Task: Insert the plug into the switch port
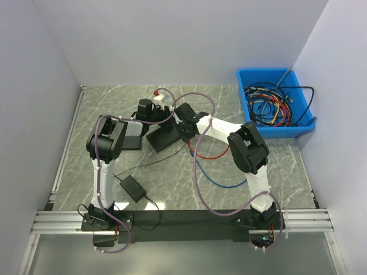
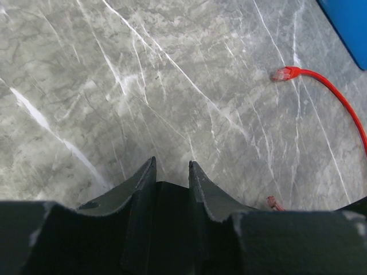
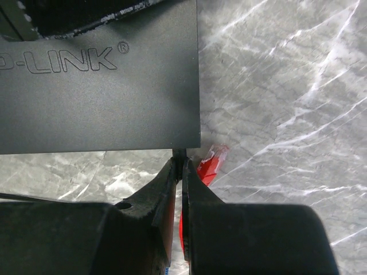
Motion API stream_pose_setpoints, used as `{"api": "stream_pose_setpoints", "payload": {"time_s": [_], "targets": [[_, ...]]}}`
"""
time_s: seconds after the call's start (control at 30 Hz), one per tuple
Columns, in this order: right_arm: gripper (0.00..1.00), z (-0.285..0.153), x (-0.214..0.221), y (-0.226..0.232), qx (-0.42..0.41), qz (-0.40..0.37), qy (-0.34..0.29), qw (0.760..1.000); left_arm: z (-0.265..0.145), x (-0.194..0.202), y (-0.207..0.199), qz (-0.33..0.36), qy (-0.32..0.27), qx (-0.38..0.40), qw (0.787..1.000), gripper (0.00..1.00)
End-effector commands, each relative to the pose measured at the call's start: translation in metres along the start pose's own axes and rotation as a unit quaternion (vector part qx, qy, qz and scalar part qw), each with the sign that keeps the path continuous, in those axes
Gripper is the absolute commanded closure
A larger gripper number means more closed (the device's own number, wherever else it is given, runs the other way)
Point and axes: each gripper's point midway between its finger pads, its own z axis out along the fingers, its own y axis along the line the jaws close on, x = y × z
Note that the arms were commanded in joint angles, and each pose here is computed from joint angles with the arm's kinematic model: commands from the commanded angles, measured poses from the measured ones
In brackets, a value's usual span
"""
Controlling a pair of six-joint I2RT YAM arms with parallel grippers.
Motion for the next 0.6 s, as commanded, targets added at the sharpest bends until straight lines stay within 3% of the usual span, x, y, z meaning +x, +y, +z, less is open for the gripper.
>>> {"api": "stream_pose_setpoints", "payload": {"time_s": [0.0, 0.1, 0.37, 0.57], "targets": [[1.0, -0.06, -0.151, -0.009, -0.003, 0.013, -0.281, 0.96, 0.002, 0.1, -0.05, -0.058, 0.149, 0.067, 0.985, 0.71], [1.0, -0.063, -0.16, -0.012, -0.013, 0.016, -0.306, 0.952, 0.003, 0.1, -0.051, -0.057, 0.15, 0.069, 0.985, 0.71], [1.0, -0.025, -0.155, -0.023, -0.012, 0.032, -0.267, 0.963, 0.003, 0.1, -0.052, -0.054, 0.152, 0.072, 0.984, 0.72], [1.0, -0.038, -0.178, -0.013, -0.045, 0.056, -0.29, 0.954, 0.004, 0.102, -0.054, -0.047, 0.154, 0.072, 0.984, 0.73]]}}
